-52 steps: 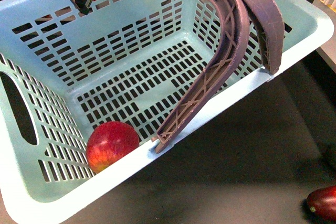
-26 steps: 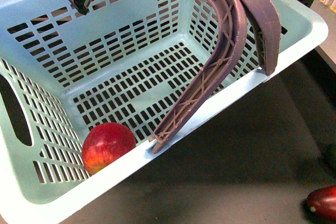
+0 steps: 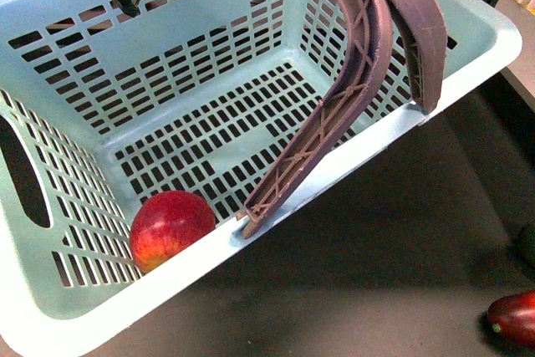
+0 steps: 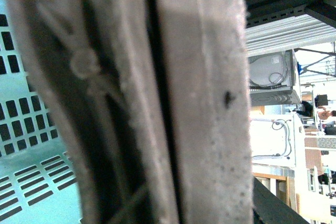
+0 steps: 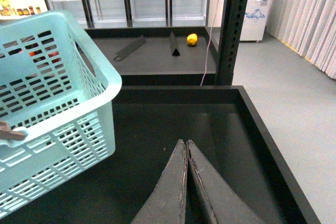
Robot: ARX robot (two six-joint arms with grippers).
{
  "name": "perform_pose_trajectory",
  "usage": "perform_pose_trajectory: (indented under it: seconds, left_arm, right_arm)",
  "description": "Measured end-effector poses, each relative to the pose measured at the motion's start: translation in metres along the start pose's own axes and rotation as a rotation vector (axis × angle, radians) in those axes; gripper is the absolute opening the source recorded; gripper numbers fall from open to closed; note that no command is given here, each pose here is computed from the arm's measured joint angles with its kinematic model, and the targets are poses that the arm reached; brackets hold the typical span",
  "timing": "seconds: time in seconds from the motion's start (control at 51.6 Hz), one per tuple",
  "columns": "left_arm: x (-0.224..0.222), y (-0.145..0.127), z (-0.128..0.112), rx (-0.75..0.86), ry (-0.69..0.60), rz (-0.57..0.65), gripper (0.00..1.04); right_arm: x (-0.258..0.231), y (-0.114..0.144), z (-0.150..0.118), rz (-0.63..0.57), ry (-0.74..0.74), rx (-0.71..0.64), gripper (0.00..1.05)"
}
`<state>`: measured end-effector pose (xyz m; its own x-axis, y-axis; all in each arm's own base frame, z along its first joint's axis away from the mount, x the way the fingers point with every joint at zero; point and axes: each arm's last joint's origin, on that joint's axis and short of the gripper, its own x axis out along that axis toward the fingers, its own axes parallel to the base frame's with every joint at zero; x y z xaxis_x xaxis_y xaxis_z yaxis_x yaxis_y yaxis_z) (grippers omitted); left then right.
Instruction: Pick apple with right arm and hold basket with left
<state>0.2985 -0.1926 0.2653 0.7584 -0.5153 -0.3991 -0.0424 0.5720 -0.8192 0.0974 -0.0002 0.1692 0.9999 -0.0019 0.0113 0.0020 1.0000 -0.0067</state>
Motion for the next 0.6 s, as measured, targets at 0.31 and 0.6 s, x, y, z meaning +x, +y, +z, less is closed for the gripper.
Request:
perform_pose_trajectory:
  seconds: [0.31, 0.6]
  left_arm:
    - [0.0001, 0.0001, -0.0001, 0.002, 0.002, 0.0, 0.28]
    - [0.0001, -0.0001, -0.0006, 0.004, -0.009, 0.006, 0.28]
  right_arm:
    - [-0.0004, 0.0, 0.0, 0.0, -0.001, 0.0, 0.21]
    - [-0.0004, 0.0, 0.0001, 0.0, -0.002, 0.0, 0.7]
